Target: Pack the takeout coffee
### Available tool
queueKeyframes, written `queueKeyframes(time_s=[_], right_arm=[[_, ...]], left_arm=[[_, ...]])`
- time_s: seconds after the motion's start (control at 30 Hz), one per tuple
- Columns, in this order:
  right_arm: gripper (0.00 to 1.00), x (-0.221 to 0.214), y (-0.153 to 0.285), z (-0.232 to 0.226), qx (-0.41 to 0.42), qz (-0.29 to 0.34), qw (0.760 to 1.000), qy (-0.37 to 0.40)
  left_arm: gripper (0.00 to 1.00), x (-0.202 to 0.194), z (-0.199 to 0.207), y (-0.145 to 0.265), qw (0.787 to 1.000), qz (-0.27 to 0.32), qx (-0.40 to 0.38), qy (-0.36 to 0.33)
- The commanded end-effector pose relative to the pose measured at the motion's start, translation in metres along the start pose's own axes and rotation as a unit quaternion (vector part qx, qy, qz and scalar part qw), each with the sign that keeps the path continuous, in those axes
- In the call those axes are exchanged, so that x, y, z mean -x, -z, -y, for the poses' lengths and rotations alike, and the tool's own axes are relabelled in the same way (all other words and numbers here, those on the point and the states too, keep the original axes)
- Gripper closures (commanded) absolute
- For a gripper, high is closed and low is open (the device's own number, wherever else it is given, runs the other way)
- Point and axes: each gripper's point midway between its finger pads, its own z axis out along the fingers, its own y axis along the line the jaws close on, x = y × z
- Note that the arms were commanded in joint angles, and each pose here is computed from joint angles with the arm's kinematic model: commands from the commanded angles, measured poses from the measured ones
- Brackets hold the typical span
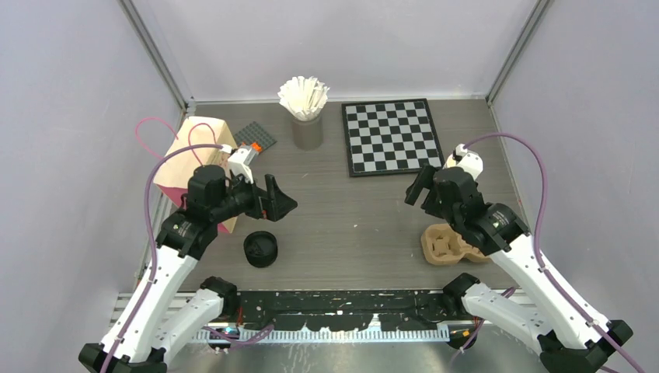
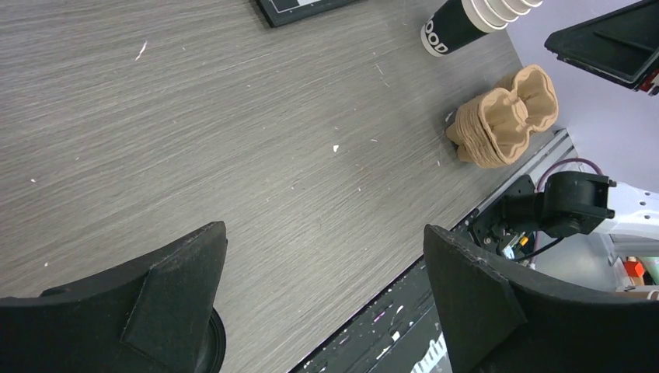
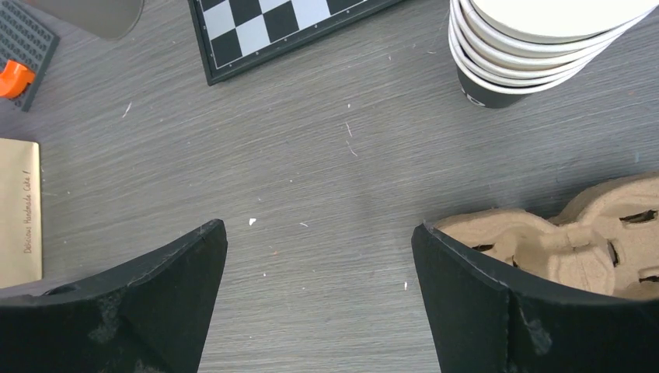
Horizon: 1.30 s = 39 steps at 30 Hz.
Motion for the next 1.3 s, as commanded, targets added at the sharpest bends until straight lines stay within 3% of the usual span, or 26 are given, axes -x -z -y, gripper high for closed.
queueKeyframes(time_s=[0.0,0.37,0.57,0.77,0.93,1.03,1.27], right_arm=[[0.07,0.015,0.007,-0.001,0.007,0.037,0.999,-0.037],[0.14,0.013,0.011,0.012,-0.015,0.05,0.993,-0.101],[0.19,0.007,0.0,0.036,-0.113,0.05,0.982,-0.145],[0.3,0.013,0.003,0.066,-0.219,0.072,0.964,-0.135],[0.32,0.041,0.009,0.056,-0.214,0.092,0.961,-0.146],[0.33,0.068,0.015,0.042,-0.199,0.112,0.966,-0.117],[0.36,0.123,0.019,0.008,-0.135,0.141,0.974,0.112]], left_arm=[[0.0,0.012,0.001,0.002,0.999,0.027,-0.001,-0.027],[0.0,-0.004,-0.011,0.006,0.999,0.018,0.021,-0.036],[0.0,-0.016,-0.019,0.011,0.998,0.02,0.036,-0.042],[0.0,-0.012,-0.02,0.014,0.997,0.035,0.041,-0.047],[0.0,-0.017,-0.025,0.015,0.997,0.03,0.051,-0.05],[0.0,-0.015,-0.026,0.017,0.996,0.037,0.056,-0.05],[0.0,-0.014,-0.026,0.022,0.996,0.046,0.061,-0.052]])
